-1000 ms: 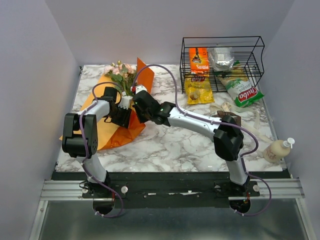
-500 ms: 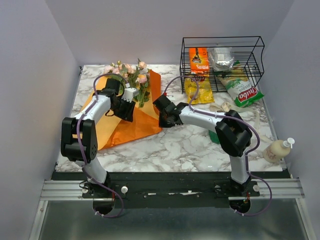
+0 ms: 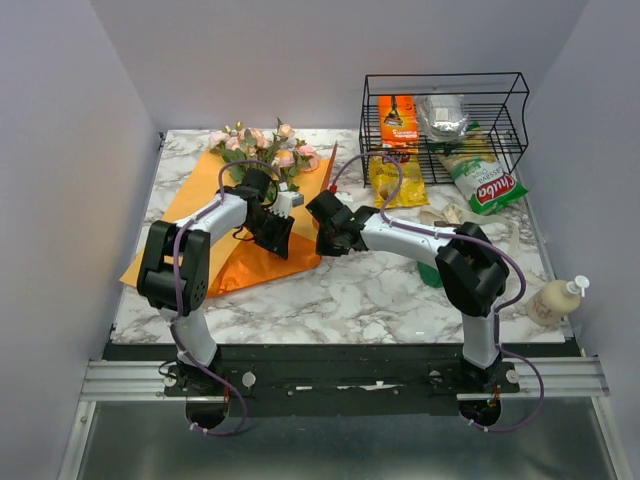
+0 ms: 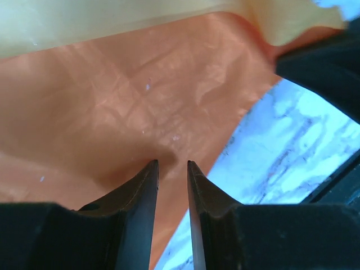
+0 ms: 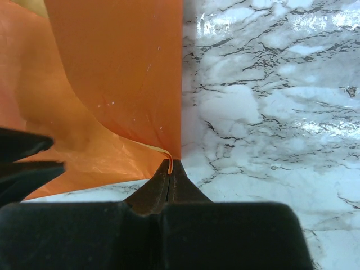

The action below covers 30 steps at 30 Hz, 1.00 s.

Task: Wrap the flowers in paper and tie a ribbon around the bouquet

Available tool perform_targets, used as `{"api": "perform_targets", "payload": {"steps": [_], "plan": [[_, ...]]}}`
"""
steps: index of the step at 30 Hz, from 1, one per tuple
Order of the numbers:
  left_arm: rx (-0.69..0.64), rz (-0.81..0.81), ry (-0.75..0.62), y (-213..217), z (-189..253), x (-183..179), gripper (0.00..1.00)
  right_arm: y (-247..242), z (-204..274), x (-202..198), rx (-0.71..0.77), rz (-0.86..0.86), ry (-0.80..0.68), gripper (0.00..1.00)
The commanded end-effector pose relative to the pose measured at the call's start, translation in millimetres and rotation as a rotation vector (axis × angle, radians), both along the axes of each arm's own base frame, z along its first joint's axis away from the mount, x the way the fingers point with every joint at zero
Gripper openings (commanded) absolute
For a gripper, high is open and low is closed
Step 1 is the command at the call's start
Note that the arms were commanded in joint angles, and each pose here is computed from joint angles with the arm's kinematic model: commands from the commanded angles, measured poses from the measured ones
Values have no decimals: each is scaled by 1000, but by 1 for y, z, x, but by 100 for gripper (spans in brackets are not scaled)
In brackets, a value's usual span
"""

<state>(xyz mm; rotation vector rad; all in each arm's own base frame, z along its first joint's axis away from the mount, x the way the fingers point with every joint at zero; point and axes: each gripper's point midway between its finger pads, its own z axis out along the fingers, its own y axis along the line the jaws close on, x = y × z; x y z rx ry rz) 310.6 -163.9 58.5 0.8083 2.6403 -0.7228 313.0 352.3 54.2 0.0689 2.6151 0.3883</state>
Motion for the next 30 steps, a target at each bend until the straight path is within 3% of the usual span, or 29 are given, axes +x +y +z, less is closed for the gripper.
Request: {"api": "perform_targets", "payload": {"steps": [1, 8, 12, 20, 30], "plan": [[68, 46, 27, 1, -34, 9, 35, 1, 17, -1, 28, -4, -23, 1], [100, 53, 55, 5, -55, 6, 35, 29, 53, 8, 90, 139, -179, 1], [80, 44, 49, 3, -54, 5, 36, 66, 69, 6, 233, 265, -220, 1], [-31, 13, -36, -7, -12, 14, 41, 99, 39, 1, 333, 297, -82, 1], [-128, 12, -81, 8, 42, 20, 54, 87, -10, 13, 330, 174, 61, 1]]}}
